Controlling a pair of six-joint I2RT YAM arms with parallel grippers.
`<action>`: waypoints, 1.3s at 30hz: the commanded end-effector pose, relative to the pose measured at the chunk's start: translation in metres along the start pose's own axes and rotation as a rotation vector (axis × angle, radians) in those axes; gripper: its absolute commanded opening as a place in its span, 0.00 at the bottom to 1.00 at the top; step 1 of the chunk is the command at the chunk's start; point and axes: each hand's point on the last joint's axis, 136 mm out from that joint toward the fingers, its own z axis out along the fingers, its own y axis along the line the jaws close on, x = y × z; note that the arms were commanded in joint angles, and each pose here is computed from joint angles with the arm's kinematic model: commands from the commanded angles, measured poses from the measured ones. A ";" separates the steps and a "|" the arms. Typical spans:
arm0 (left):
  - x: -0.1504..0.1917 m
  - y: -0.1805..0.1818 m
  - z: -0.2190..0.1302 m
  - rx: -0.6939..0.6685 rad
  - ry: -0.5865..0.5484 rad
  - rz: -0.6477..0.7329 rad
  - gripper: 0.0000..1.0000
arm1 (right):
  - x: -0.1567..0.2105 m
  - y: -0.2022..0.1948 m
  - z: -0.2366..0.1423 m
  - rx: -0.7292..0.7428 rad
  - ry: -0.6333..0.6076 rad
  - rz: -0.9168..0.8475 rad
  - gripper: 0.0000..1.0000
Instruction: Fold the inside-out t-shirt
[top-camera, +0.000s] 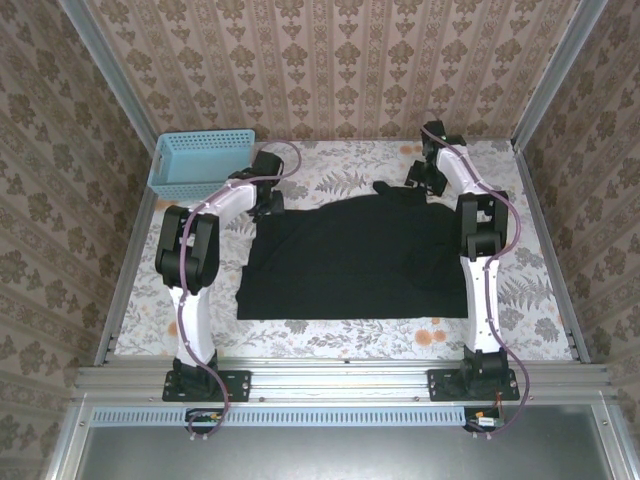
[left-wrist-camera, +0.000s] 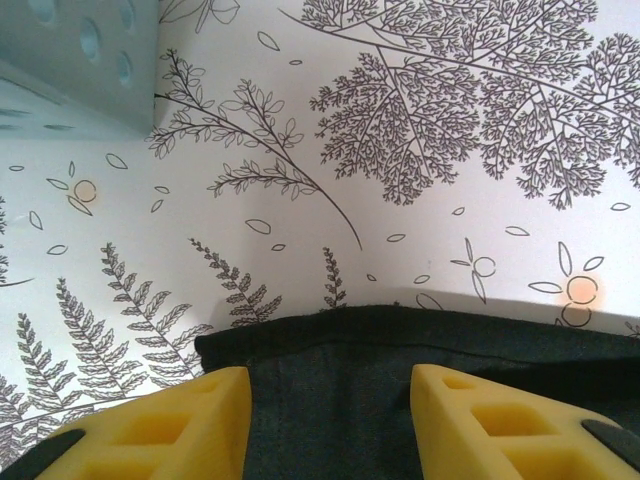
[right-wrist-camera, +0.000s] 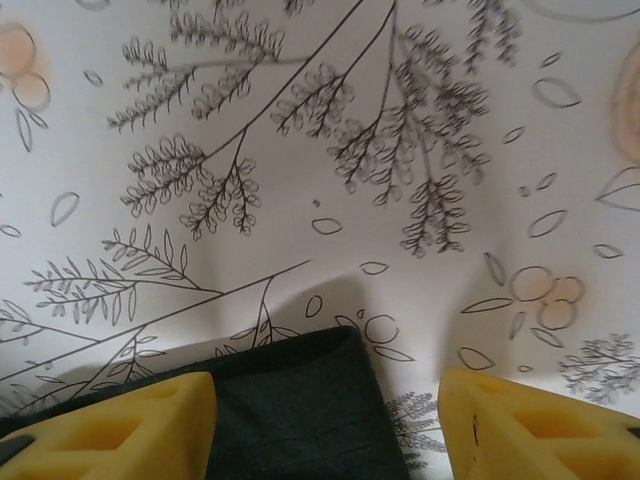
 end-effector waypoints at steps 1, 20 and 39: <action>0.004 0.003 0.006 -0.013 0.038 0.021 0.48 | 0.017 -0.011 0.008 0.073 0.074 -0.020 0.54; 0.010 0.006 0.021 -0.064 0.097 -0.024 0.55 | -0.002 -0.061 -0.038 0.127 -0.054 0.048 0.00; 0.017 -0.011 0.038 -0.046 0.134 0.009 0.19 | -0.013 -0.104 -0.082 0.108 -0.181 0.185 0.00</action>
